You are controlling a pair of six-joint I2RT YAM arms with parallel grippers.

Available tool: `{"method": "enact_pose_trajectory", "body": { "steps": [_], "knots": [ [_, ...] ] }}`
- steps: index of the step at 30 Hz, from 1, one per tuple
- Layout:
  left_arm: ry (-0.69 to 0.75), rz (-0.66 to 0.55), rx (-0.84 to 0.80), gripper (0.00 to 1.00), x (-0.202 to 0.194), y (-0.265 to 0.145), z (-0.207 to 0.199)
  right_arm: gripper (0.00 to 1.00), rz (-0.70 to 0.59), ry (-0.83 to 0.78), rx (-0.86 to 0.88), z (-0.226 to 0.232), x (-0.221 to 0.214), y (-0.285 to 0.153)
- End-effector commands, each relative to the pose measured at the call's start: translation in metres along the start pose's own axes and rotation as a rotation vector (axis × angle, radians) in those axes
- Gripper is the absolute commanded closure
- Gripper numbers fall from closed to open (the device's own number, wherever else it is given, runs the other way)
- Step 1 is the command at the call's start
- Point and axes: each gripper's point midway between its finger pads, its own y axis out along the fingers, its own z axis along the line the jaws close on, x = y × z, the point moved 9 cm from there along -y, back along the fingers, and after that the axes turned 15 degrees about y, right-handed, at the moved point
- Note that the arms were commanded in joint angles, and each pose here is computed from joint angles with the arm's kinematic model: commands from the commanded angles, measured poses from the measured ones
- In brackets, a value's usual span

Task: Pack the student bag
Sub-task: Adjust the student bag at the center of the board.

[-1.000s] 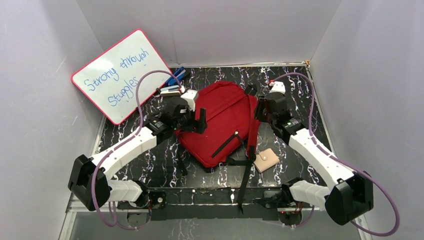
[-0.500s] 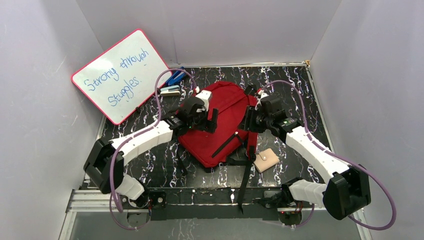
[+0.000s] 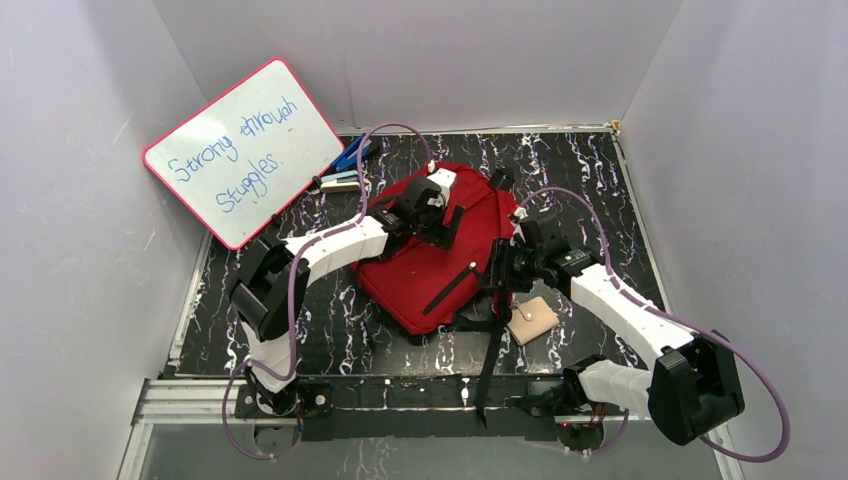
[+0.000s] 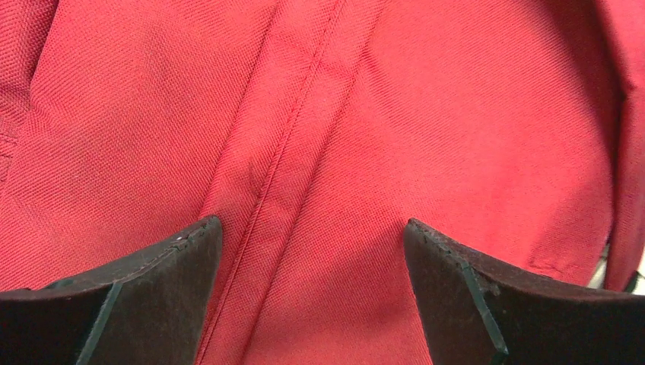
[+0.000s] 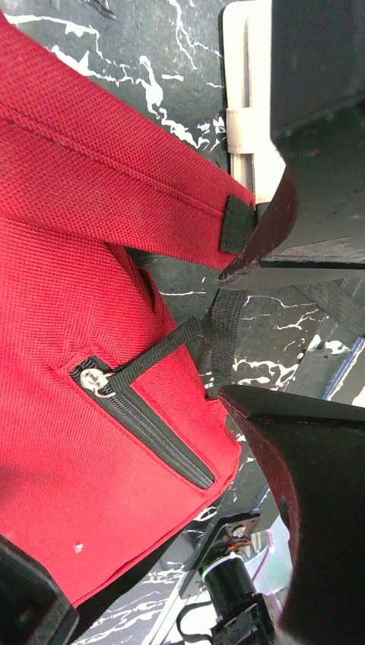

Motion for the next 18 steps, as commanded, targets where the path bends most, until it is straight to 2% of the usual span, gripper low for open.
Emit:
{"method": "enact_pose_trajectory", "body": {
  "steps": [1,6,11,15,18],
  "knots": [
    [0.013,-0.019,0.021,0.14,0.005,0.004,0.002,0.42,-0.025,-0.011,0.083,0.009,0.006,0.005],
    [-0.005,0.023,0.017,0.13,-0.011,0.008,0.001,0.42,-0.031,-0.017,0.089,0.012,0.013,0.014],
    [-0.020,0.031,0.018,0.13,-0.017,0.008,0.003,0.47,-0.027,-0.031,0.107,0.013,0.017,0.024],
    [-0.021,0.033,0.023,0.13,-0.018,0.007,0.004,0.53,-0.014,-0.035,0.111,0.014,0.018,0.027],
    [-0.015,0.038,0.031,0.13,-0.019,0.007,0.005,0.60,-0.012,-0.042,0.131,0.016,0.018,0.027]
  ]
}}
